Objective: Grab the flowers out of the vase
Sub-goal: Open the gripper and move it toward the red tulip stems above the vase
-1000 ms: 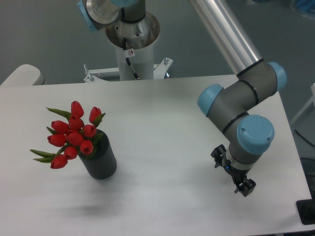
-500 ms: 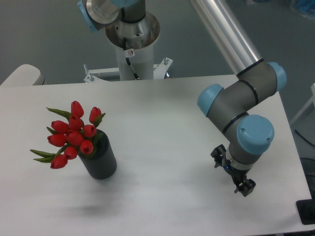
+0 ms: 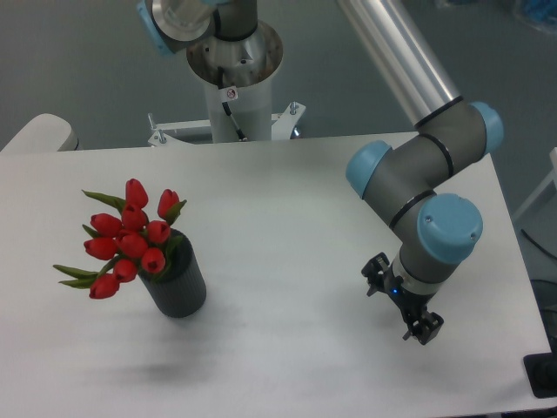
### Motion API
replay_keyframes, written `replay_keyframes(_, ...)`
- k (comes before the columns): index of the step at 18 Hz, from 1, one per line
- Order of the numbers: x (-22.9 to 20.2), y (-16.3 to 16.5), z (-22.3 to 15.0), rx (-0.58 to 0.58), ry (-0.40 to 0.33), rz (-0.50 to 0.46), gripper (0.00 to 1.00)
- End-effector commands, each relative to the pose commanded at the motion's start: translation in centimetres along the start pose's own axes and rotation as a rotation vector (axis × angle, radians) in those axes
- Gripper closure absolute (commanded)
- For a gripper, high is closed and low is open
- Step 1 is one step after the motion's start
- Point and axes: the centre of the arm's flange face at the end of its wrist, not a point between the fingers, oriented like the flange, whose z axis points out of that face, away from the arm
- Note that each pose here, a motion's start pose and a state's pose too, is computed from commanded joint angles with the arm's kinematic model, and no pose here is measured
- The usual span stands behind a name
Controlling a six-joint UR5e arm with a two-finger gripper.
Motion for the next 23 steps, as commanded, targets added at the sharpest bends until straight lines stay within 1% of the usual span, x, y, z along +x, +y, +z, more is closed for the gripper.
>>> replay_keyframes(5, 2.1, -1.2, -1.2, 0.16, 0.01, -0.014, 0.0)
replay_keyframes(7, 2.2, -1.5, -1.4, 0.208, 0.013, -0.018, 0.0)
replay_keyframes(9, 3.3, -2.2, -2.3, 0.262, 0.013, -0.018, 0.0)
replay_keyframes(11, 4.5, -3.1, -2.7, 0.358, 0.025, -0.025, 0.0)
replay_keyframes(13, 6.3, -3.9, -3.1, 0.475, 0.05, -0.056, 0.0)
replay_keyframes(16, 8.2, -3.7, -4.1, 0.612, 0.064, -0.101, 0.0)
replay_keyframes(19, 10.3, -3.9, -3.6, 0.635, 0.091, -0.116, 0.0)
replay_keyframes(23, 14.4, -5.1, -3.4, 0.642, 0.123, -0.111, 0.0)
